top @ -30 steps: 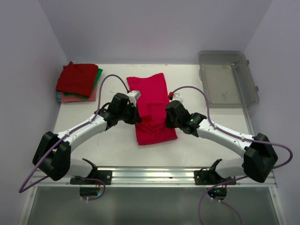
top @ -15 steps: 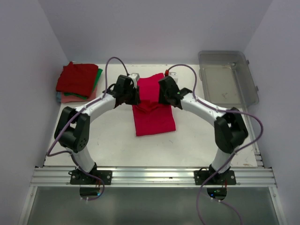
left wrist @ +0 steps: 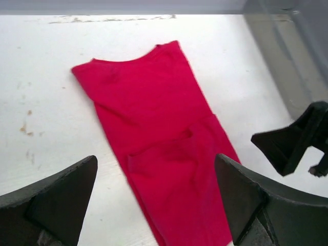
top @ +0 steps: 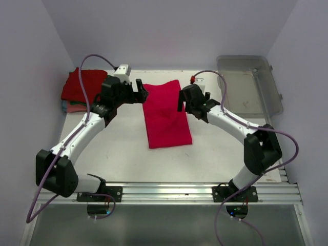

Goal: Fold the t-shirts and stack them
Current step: Fold the tshirt

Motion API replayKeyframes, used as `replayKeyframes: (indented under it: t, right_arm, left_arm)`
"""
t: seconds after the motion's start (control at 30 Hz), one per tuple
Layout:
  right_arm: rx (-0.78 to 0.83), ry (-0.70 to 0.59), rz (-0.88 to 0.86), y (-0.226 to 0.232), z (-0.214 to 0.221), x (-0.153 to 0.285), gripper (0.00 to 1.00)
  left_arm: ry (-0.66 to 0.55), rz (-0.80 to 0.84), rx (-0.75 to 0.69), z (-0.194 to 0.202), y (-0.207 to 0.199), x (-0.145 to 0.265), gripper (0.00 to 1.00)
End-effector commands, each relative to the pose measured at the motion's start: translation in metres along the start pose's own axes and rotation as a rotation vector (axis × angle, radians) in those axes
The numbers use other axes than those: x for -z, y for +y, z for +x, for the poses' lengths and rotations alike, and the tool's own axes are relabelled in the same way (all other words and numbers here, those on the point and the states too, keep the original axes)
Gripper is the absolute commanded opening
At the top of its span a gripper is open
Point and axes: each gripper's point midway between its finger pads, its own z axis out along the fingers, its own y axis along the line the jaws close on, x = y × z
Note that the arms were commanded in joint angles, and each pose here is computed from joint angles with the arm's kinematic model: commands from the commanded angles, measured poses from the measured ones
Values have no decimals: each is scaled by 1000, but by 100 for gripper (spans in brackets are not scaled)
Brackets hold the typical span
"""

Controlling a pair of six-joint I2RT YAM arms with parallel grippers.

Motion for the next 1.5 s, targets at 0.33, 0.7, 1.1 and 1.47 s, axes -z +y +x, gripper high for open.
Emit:
replayKeyframes:
  t: [0.33,0.7,1.1,1.47]
  right_arm:
    - [-140,108,-237,19,49,14,0]
    - [-254,239,-456,55,98,-20,0]
    - [-219,327,-275,6,143,-9,0]
    - [-216,404,-221,-27,188,17,0]
  left_arm:
    - [217,599,192,143,-110,8,23]
    - [256,701,300,188,-141,-16,20]
    - [614,216,301,323,-47,-17,3]
    - [677,322,374,342,-65,50,2]
